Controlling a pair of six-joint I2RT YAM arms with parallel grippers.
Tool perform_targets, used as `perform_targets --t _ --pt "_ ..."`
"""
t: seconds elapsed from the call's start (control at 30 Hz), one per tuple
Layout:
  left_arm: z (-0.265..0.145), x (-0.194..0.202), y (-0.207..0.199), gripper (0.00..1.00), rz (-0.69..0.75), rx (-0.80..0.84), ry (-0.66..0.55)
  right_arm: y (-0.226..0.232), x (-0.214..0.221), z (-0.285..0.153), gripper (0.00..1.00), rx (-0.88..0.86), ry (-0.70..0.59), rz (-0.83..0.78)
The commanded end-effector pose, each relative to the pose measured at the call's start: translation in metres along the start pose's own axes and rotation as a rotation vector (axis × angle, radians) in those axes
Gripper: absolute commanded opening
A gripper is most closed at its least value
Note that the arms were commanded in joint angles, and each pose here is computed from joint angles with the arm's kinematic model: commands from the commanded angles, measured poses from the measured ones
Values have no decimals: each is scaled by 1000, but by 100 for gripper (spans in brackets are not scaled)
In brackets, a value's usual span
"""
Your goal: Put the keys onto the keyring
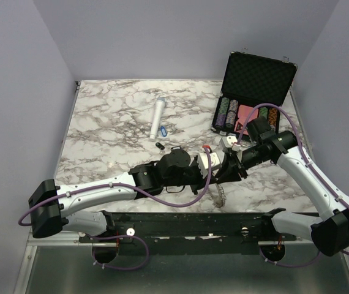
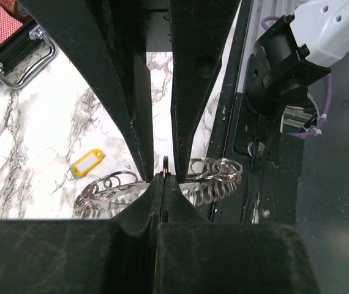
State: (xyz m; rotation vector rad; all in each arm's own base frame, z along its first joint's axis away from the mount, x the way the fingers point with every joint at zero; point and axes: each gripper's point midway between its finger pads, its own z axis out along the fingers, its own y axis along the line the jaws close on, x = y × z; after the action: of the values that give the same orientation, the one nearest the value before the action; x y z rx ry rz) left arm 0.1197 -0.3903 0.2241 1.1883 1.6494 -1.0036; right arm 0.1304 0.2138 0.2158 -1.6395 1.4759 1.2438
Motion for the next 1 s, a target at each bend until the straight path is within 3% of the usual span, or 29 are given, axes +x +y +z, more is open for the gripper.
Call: perform_targets --t 0.0,0.73,0.97 --pt "1 -26 0 0 -4 -15 -93 0 2 1 30 6 16 -5" --pt "1 -18 2 0 4 -25 -70 3 0 -3 30 23 30 -23" --pt "1 -12 2 0 6 -22 -56 4 1 -5 35 34 36 -32"
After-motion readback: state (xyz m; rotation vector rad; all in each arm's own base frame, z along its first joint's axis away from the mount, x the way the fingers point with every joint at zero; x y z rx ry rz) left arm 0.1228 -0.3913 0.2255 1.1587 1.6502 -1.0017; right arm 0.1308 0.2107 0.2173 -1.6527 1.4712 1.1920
